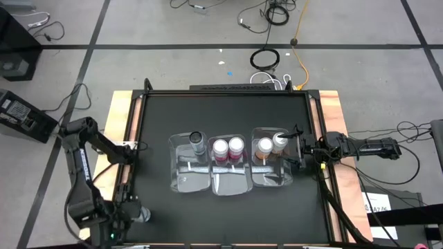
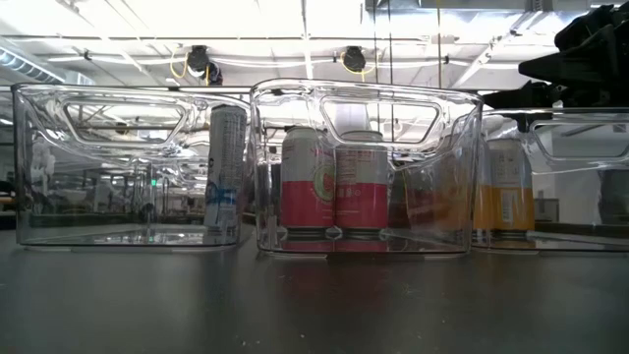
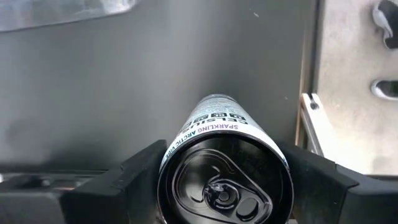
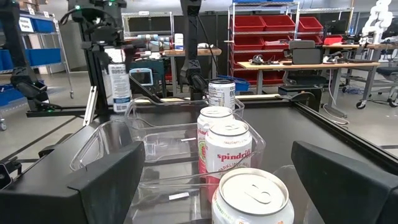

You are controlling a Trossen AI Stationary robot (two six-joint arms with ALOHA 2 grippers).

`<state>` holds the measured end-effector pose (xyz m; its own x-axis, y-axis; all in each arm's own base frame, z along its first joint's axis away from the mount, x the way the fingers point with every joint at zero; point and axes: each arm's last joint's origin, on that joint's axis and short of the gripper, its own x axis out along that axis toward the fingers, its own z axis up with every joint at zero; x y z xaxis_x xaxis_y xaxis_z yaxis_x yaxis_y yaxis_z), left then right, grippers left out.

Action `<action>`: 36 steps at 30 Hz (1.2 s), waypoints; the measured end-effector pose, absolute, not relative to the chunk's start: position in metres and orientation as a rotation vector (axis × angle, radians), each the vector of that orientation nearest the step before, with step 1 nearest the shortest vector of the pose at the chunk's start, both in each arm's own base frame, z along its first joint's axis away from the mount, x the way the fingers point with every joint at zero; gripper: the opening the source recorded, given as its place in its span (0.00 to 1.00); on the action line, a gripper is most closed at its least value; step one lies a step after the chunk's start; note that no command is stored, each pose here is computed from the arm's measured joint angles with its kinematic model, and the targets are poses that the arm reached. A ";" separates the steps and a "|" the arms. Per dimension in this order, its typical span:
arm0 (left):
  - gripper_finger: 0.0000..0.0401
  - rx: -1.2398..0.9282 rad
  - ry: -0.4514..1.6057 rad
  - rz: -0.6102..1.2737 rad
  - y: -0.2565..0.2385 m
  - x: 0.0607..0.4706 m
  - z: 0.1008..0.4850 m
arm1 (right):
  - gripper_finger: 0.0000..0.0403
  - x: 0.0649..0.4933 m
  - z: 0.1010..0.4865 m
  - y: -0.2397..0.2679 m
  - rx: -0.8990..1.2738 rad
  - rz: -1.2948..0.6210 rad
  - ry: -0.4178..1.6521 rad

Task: Sort soda cans
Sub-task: Put the white soda can into the left transparent bin

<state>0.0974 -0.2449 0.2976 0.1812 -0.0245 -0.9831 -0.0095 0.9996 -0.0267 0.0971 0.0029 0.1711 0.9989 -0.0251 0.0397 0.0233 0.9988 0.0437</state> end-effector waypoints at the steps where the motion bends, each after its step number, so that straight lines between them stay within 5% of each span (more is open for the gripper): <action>1: 0.70 -0.037 1.389 0.001 -0.240 0.099 0.301 | 0.99 0.097 0.171 0.003 0.043 -0.024 -0.040; 22: 0.70 -0.372 1.221 0.363 -0.109 0.131 0.358 | 0.99 0.097 0.171 0.003 0.043 -0.024 -0.040; 36: 0.70 -0.304 1.164 0.374 -0.067 0.136 0.368 | 0.99 0.097 0.171 0.003 0.043 -0.024 -0.040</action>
